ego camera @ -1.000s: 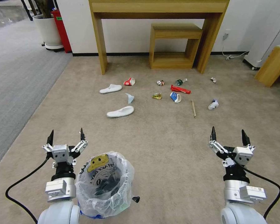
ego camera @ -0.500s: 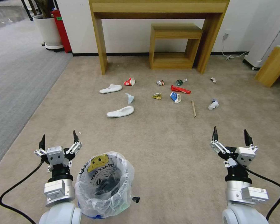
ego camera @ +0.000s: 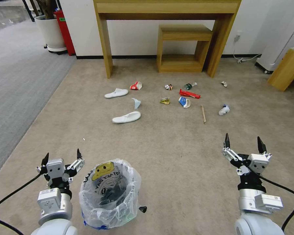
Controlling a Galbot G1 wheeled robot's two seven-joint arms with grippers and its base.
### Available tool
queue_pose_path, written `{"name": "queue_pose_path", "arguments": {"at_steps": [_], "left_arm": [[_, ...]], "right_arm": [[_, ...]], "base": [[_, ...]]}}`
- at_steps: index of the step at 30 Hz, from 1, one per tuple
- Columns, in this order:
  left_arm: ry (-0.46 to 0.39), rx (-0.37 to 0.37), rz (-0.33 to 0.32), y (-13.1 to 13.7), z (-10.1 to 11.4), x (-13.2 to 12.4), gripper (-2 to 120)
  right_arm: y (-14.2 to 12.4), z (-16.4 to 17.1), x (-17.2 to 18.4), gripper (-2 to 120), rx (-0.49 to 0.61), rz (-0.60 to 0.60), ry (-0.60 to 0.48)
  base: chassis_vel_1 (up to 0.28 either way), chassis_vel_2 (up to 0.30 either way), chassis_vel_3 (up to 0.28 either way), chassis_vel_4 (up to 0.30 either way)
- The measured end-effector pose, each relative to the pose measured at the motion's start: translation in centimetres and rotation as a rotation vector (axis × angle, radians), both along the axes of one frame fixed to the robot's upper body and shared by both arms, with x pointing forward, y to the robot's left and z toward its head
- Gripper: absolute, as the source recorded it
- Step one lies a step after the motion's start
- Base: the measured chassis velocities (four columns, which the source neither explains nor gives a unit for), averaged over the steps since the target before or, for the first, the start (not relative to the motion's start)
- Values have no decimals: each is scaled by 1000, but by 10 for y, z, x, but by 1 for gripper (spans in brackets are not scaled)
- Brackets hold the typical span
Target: Pick up the trash bin and place the garbage on the floor into it.
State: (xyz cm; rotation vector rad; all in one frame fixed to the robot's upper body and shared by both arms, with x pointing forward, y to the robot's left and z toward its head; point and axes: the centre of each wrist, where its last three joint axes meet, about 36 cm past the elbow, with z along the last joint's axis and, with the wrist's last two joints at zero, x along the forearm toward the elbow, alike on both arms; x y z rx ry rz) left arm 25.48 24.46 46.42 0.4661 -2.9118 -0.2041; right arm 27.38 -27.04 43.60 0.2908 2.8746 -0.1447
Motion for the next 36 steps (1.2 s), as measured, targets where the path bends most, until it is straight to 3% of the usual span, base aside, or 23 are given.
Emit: {"name": "queue_pose_path", "arguments": {"at_steps": [6,11,14,36], "left_arm": [[160,-63,9,2,-3,-3,100],[260,-65,4,4,-2,-6,100],[349,-106,-10,4,6,-11,100],[446,-113,-27,4,-1,-15,100]], "right_arm": [[-4,1,1,100,-8,1,7],[-6,1,1,100,-9,1,15],[-6,2,3,100,-8,1,21],[-4,5,3,100,3,-7,28]], "base": [[0,0,0,0],[0,0,0,0],[0,0,0,0],[0,0,0,0]]}}
